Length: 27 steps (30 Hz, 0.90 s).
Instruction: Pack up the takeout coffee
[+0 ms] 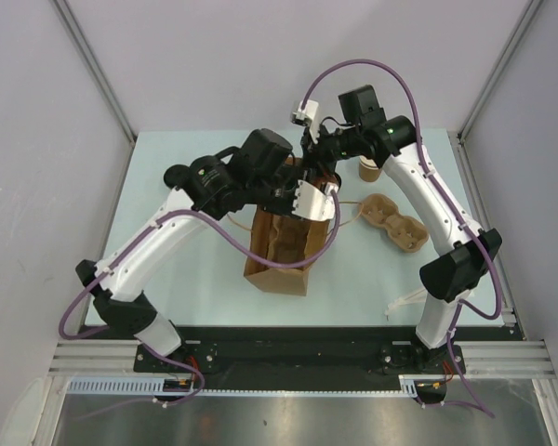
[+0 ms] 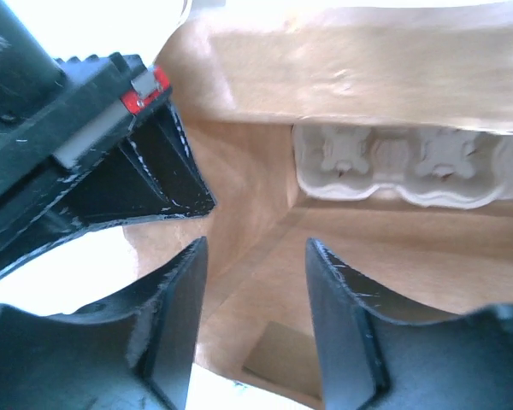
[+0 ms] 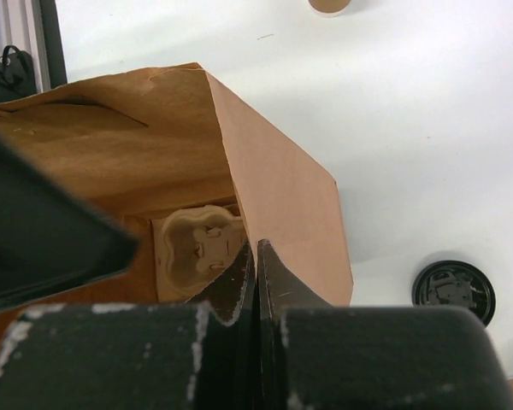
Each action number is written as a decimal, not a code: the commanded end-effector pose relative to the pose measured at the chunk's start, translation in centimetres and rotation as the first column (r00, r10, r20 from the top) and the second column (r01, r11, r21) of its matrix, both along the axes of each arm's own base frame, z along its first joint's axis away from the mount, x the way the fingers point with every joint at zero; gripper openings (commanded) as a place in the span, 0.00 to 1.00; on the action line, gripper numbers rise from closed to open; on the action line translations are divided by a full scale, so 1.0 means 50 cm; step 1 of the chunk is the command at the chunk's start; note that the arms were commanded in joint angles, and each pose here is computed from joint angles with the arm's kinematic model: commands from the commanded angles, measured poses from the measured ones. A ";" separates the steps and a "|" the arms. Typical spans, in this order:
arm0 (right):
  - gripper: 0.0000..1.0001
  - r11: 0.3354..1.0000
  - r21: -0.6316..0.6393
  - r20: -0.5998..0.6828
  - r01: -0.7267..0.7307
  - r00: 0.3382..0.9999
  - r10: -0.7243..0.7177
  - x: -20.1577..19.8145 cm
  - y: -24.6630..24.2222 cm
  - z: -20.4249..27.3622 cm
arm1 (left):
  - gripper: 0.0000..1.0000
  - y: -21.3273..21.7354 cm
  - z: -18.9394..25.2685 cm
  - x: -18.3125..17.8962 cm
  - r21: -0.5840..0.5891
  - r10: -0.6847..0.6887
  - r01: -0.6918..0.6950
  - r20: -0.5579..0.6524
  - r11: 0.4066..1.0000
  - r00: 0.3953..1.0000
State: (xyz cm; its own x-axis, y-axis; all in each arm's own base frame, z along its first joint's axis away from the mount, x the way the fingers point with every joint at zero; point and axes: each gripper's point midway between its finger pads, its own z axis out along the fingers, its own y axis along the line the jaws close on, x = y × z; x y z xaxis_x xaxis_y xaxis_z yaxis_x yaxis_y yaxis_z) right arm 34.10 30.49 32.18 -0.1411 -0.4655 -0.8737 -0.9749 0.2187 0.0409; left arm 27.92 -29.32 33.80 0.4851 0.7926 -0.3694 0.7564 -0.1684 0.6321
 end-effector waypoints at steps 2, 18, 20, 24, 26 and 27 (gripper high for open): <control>0.00 0.999 0.025 -0.002 -0.023 1.000 0.023 -0.025 -0.004 0.024 | 0.59 0.014 0.111 -0.100 -0.185 -0.097 0.096 0.001 0.978 0.995; 0.00 1.000 0.020 -0.001 -0.009 1.000 0.009 -0.061 -0.013 0.027 | 0.76 0.133 0.307 -0.087 -0.607 0.096 -0.264 -0.294 0.750 0.951; 0.00 1.000 0.022 0.006 0.001 1.000 -0.001 -0.067 -0.017 0.027 | 0.81 0.206 0.276 0.003 -0.586 0.244 -0.443 -0.389 0.678 0.888; 0.00 0.999 0.016 0.019 0.028 0.999 -0.028 -0.067 -0.023 0.029 | 1.00 0.342 0.146 0.138 -0.454 0.425 -0.715 -0.587 0.532 0.689; 0.00 0.999 0.014 0.010 0.031 0.999 -0.031 -0.066 -0.020 0.026 | 1.00 0.423 0.077 0.200 -0.389 0.511 -0.818 -0.644 0.423 0.570; 0.00 0.999 0.012 0.008 0.033 0.999 -0.033 -0.065 -0.020 0.026 | 1.00 0.468 0.038 0.235 -0.344 0.539 -0.873 -0.689 0.345 0.485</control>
